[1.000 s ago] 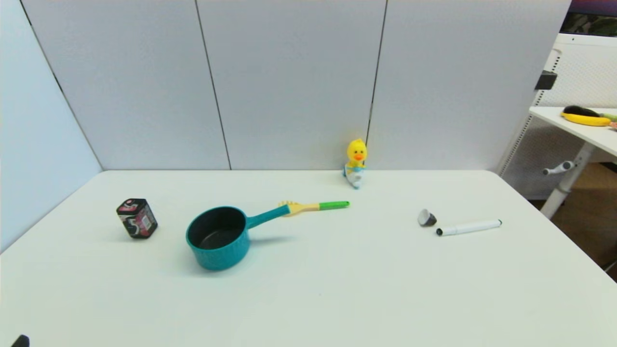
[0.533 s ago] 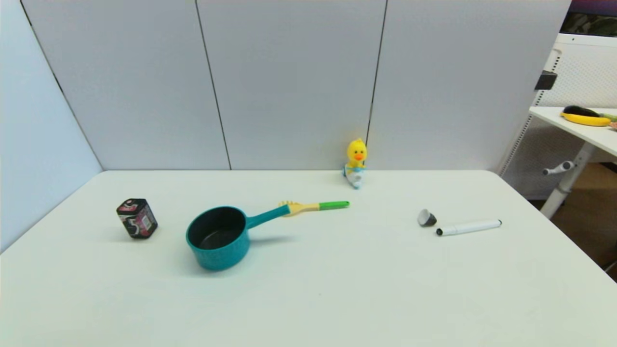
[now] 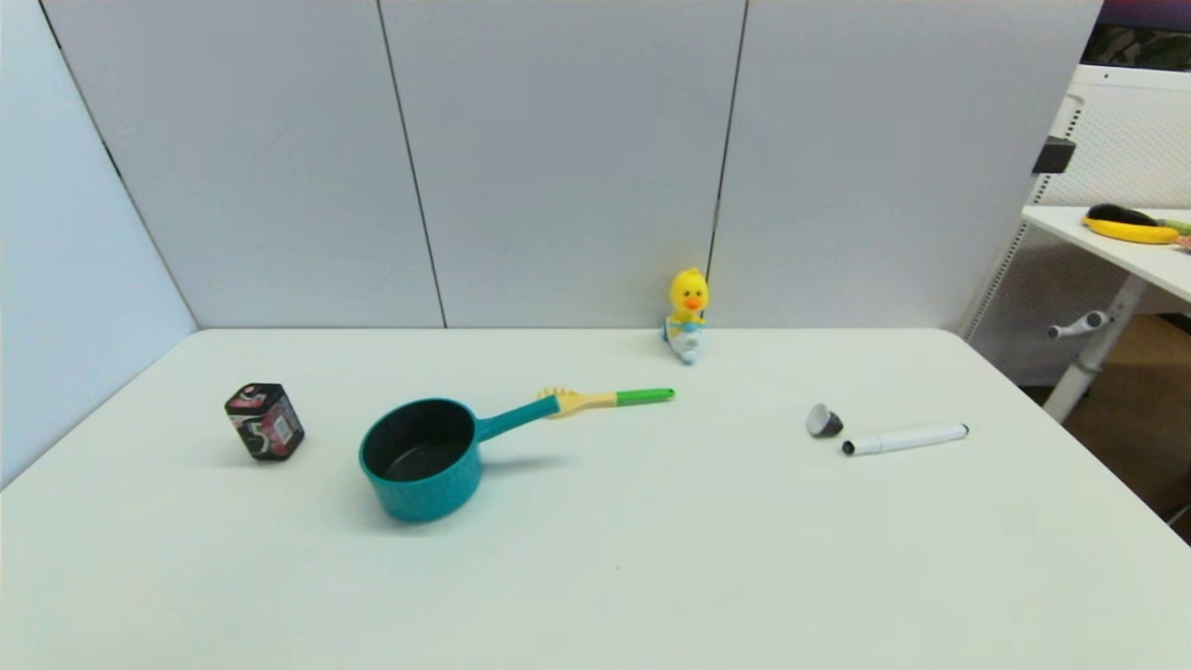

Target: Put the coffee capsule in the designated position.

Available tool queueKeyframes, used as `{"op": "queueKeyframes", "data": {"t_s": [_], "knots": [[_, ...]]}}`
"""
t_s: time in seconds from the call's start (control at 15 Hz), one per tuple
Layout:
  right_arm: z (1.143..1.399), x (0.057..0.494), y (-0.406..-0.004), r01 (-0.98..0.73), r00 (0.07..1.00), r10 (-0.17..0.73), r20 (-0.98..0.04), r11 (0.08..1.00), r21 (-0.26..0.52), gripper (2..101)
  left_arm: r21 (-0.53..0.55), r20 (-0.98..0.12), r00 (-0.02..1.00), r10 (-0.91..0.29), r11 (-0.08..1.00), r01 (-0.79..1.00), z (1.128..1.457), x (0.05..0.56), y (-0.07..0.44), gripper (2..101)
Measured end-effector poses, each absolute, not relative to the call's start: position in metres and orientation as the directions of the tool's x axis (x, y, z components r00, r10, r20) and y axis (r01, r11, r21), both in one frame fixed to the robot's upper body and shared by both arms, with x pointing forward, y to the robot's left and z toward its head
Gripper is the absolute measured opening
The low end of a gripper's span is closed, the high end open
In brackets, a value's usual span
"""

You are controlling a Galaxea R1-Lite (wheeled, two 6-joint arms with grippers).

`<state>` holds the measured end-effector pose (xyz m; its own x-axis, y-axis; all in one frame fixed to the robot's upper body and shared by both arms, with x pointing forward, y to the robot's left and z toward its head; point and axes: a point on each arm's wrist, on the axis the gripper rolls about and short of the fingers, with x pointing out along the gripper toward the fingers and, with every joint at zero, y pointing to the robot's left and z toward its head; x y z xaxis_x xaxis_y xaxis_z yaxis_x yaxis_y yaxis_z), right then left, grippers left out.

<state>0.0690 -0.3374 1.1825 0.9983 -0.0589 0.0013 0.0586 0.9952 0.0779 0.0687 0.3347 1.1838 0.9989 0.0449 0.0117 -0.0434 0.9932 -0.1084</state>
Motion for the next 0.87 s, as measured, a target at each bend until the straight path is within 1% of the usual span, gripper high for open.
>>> {"op": "queueKeyframes", "data": {"t_s": [0.67,0.87], "knots": [[1.1825,0.0690,-0.3373,0.053,0.999,-0.054,0.001,0.996,0.064,98.0,-0.108,0.011,0.999,0.045,0.993,-0.044,1.1836,0.0688,0.3347,97.8],[1.1826,0.0690,-0.3374,0.058,0.998,-0.058,0.003,0.995,0.084,98.0,-0.108,0.011,0.999,0.045,0.993,-0.043,1.1834,0.0688,0.3347,97.8]]}}
